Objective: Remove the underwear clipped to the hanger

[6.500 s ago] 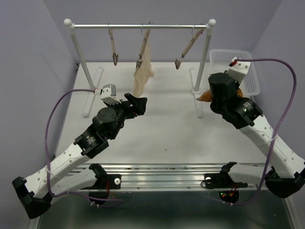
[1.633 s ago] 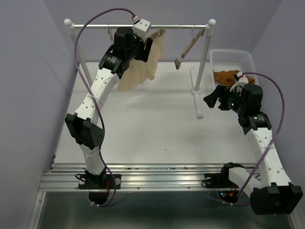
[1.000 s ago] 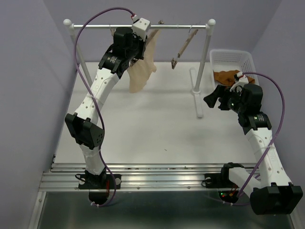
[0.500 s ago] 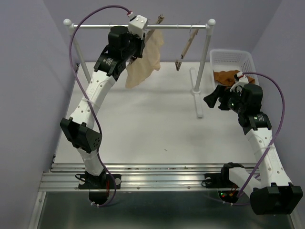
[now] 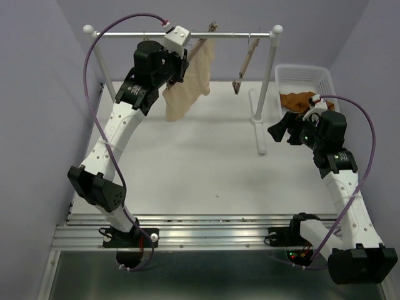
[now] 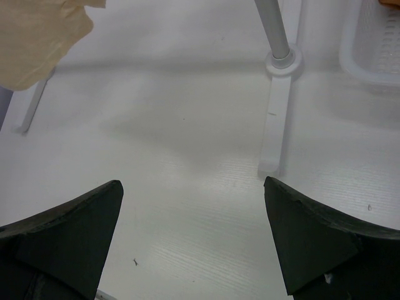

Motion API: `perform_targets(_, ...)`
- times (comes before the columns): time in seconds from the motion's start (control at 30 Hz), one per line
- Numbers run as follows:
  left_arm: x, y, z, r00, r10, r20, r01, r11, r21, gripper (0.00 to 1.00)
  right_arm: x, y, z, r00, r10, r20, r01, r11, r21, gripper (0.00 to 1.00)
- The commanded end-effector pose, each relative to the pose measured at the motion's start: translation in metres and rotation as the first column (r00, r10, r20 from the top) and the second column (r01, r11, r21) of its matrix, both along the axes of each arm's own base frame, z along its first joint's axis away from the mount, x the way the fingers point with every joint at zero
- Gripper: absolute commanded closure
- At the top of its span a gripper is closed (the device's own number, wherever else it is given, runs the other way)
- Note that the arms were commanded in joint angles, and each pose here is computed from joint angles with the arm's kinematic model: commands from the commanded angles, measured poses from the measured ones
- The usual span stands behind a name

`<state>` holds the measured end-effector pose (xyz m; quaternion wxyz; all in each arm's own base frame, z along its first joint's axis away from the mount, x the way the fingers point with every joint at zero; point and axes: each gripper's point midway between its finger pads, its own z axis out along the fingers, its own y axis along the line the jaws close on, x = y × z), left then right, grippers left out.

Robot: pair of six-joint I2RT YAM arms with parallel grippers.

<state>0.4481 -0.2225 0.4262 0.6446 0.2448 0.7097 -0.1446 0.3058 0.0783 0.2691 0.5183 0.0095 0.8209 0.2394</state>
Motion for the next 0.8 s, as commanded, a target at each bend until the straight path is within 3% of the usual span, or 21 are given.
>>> perform_targets(0.0,-0.017,0.006,0.045,0.991,-0.013,0.137,0.018,0.999,-0.036,1.00,-0.002,-0.001,0.012,0.999,-0.002,0.039,0.003,1.000,-0.008,0.00)
perform_targets(0.37,-0.039,0.011,0.007,0.995,-0.031,0.093,0.031,1.000,-0.001,1.00,-0.004,0.004,0.009,0.999,0.038,0.028,-0.037,0.999,-0.014,0.00)
perform_targets(0.63,-0.077,0.019,-0.033,0.999,-0.035,0.014,0.036,0.999,-0.040,1.00,-0.026,0.045,0.020,0.927,0.351,0.133,-0.354,0.935,-0.001,0.00)
perform_targets(0.77,-0.110,0.025,-0.060,0.994,-0.006,-0.109,-0.014,0.983,-0.184,1.00,-0.026,0.057,0.034,0.868,0.445,0.219,-0.450,0.893,-0.031,0.00)
